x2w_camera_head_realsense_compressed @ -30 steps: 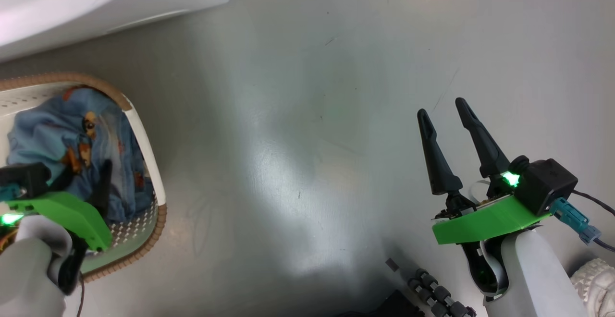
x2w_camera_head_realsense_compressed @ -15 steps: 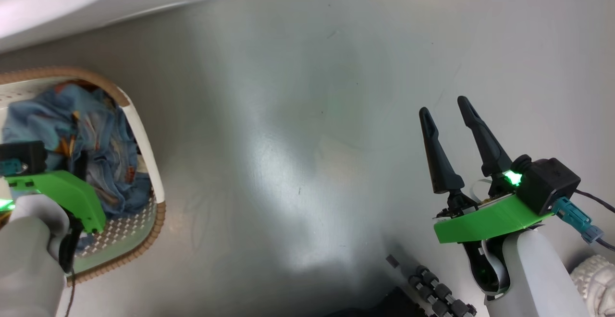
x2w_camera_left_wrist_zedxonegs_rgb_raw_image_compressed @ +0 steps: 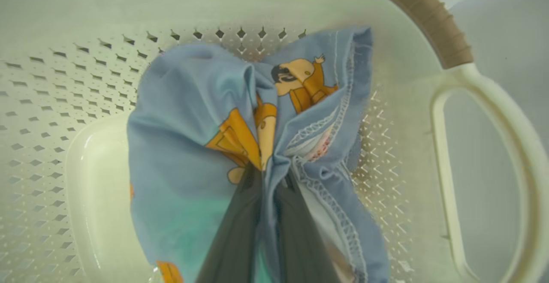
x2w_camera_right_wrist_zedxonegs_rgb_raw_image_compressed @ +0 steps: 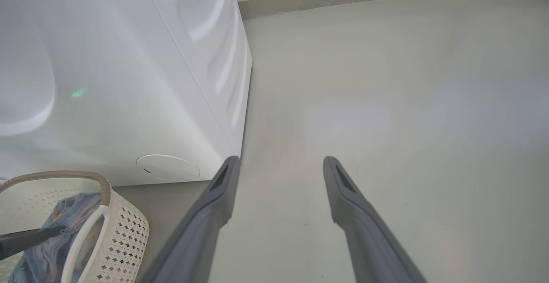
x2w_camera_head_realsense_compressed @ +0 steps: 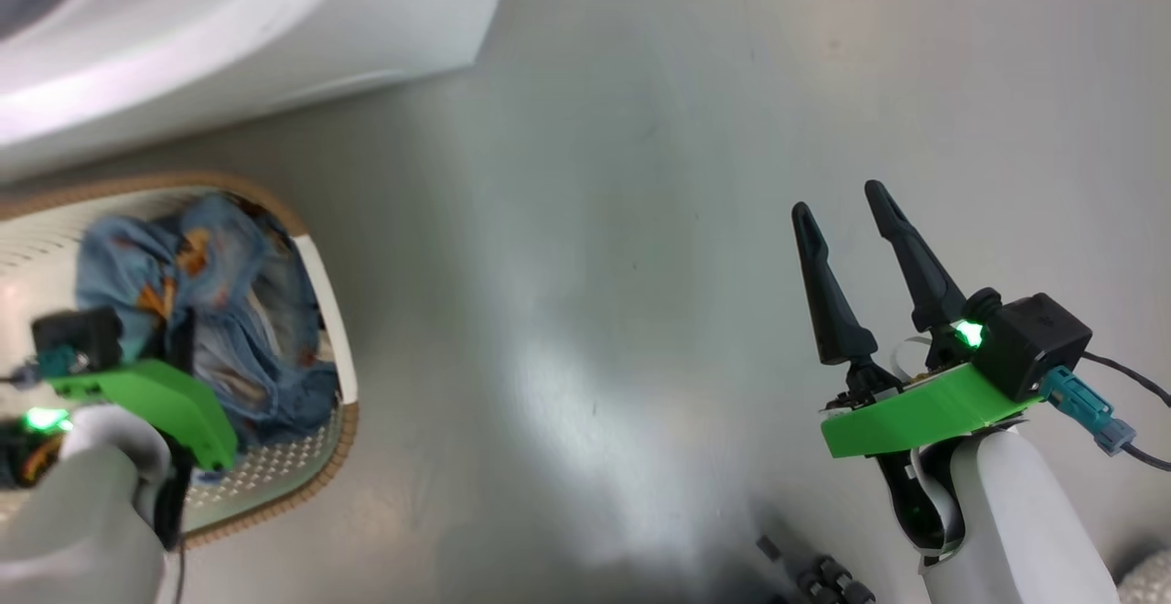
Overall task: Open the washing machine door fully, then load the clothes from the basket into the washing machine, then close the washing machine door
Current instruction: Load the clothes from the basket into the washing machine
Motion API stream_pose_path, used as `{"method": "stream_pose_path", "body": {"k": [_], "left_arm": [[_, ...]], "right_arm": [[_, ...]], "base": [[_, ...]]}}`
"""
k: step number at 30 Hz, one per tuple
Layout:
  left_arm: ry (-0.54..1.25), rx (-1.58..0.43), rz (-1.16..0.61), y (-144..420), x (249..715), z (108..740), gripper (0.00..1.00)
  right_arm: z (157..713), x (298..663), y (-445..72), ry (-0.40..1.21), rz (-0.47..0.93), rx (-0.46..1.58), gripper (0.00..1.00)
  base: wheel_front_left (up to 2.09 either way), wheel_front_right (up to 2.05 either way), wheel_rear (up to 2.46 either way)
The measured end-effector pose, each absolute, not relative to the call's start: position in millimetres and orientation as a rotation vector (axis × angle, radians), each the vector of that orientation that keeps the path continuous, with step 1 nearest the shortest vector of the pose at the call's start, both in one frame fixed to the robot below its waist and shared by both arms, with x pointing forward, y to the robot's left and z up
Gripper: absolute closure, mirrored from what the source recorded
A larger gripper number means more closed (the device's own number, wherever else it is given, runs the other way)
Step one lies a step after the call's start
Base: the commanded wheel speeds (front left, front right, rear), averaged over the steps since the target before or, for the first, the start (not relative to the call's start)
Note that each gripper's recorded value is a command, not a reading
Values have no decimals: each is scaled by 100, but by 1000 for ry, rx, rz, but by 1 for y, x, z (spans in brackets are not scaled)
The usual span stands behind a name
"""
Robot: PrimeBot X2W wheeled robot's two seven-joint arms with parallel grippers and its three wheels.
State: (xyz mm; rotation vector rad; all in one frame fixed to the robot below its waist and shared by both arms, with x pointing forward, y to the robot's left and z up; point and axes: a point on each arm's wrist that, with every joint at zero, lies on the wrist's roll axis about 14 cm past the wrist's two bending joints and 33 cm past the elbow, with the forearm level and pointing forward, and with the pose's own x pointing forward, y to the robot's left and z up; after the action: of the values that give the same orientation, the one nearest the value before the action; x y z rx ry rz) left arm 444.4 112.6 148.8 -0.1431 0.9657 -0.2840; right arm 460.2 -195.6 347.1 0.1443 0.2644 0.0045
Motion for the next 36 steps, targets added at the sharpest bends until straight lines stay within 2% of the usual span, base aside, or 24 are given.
{"method": "stream_pose_path", "body": {"k": [6, 16, 36], "left_arm": [[917, -182, -252, 116, 440, 174, 100], [728, -246, -182, 125, 441, 241, 100], [206, -217, -65, 162, 432, 409, 100]], "right_arm": [[367, 463, -190, 219, 25, 137, 0], [409, 464, -175, 129, 74, 124, 0], [472, 436, -160, 4, 114, 136, 0]], "base": [[0, 0, 0], [0, 0, 0], [0, 0, 0]]}}
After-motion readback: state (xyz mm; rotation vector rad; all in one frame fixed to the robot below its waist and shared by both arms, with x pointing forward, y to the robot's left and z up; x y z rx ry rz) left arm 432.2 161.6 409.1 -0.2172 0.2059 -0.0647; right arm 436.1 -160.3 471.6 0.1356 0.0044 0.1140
